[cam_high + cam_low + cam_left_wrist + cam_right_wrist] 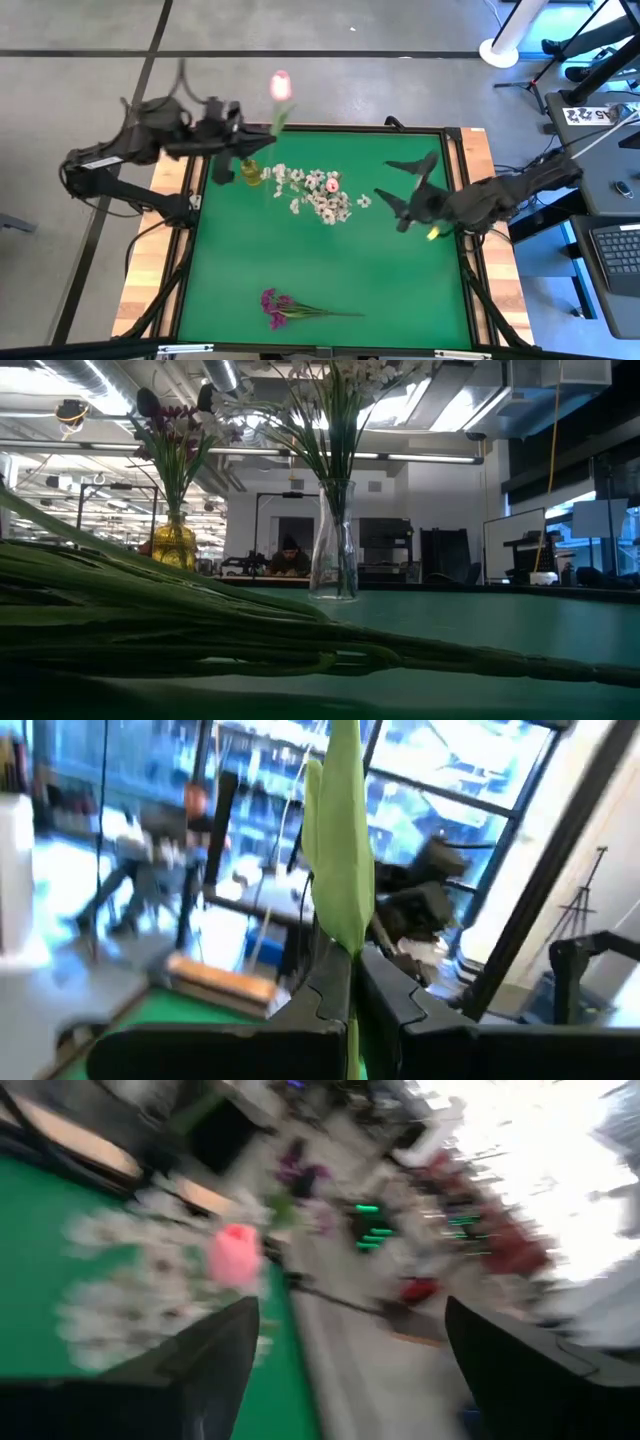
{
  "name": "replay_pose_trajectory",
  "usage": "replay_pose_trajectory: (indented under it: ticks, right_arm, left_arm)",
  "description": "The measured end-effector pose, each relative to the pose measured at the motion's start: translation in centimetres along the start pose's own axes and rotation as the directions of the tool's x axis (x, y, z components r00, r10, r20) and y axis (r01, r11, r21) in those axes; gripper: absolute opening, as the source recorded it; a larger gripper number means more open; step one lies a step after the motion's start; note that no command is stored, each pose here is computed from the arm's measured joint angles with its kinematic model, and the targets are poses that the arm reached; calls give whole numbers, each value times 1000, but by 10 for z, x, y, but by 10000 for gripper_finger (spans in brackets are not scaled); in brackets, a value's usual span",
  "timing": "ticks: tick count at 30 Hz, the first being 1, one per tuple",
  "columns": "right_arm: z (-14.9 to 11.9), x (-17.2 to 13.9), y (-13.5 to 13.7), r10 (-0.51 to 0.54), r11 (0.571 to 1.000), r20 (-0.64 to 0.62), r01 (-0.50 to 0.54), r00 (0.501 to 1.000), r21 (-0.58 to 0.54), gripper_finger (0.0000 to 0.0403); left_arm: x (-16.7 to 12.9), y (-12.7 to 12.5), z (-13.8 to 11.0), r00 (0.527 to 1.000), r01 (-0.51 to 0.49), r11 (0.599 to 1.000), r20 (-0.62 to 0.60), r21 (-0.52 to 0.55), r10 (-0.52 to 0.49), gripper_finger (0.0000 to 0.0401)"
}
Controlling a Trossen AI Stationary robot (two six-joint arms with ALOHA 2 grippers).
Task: Sort flowers into vase by color
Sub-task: Put the pink flower into the transparent vase
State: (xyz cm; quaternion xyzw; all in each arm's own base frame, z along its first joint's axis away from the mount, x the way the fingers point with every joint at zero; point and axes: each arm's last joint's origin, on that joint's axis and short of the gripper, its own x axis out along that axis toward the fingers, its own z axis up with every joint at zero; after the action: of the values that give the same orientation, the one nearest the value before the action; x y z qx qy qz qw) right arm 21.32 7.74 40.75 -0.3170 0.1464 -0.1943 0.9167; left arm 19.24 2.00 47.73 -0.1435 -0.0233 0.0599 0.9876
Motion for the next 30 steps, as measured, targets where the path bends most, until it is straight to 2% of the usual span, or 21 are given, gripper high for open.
replay_pose_trajectory:
  ticks: [4,7,10,13,17,20,26,30]
  right_arm:
    - [-19,-9,-23,145,961,110,-167,983,220,303]
    - [-39,-10,-30,202,923,169,-245,965,295,290]
    - [-61,-8,-29,209,899,197,-268,958,346,278]
    - [-81,-4,-26,191,885,215,-263,958,385,269]
    - [-102,-2,-21,190,858,246,-283,950,428,262]
    - [-111,-1,-20,194,847,260,-295,946,443,260]
    - [-117,2,-21,173,848,261,-278,950,452,260]
    - [-119,6,-23,137,849,272,-254,953,464,260]
  left_arm:
    - [-14,-19,1,998,-42,989,46,139,36,0]
    - [-14,-30,-9,993,-117,970,47,214,110,0]
    - [-8,-37,-28,980,-200,941,57,274,191,0]
    - [-6,-45,-48,972,-232,925,104,302,209,0]
    - [-22,-58,-58,964,-211,933,219,291,150,0]
    - [-34,-65,-71,951,-158,952,301,262,75,0]
    - [-30,-72,-131,925,-49,969,377,242,-47,0]
    - [-14,-70,-173,894,-39,968,442,248,-76,0]
